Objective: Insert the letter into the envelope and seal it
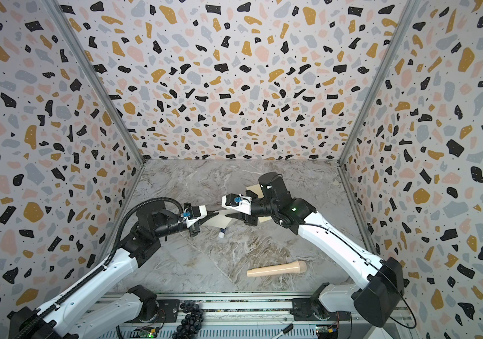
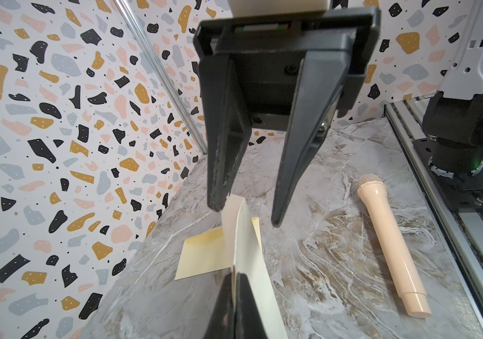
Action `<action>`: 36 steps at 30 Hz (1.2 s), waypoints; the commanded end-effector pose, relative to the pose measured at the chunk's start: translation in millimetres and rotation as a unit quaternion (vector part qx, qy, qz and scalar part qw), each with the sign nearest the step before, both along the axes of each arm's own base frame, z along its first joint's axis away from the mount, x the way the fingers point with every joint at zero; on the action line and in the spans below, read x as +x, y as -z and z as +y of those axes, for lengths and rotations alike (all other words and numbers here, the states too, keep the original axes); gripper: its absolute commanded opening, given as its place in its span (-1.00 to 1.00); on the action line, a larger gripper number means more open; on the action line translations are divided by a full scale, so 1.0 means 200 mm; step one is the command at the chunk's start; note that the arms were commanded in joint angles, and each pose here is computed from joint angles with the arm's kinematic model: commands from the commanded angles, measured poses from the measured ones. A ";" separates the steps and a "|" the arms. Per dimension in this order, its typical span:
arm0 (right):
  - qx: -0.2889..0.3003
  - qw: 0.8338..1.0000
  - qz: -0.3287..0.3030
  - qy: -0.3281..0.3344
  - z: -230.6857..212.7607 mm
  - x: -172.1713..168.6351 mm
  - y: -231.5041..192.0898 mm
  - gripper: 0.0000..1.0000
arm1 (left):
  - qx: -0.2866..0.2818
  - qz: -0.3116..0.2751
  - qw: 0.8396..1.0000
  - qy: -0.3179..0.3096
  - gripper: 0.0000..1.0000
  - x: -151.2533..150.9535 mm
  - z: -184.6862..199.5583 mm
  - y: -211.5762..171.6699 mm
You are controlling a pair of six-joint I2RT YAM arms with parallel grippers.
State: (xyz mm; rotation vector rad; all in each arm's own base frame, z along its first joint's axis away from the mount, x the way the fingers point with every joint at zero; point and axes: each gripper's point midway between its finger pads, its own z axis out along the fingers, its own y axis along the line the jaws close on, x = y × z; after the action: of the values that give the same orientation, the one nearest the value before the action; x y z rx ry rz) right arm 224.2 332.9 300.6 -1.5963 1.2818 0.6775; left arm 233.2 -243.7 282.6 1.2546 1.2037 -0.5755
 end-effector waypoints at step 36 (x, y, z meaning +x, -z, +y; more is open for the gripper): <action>-0.050 0.997 0.014 0.063 -0.10 0.14 0.19 -0.85 | -0.028 -0.056 0.996 -0.062 -1.00 0.06 0.07 -0.14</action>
State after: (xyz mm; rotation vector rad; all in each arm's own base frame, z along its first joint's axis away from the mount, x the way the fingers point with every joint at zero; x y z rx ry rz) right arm 249.4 318.9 266.5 -1.5829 1.4248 0.5922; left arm 244.3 -233.0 295.6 1.1780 1.2071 -0.4656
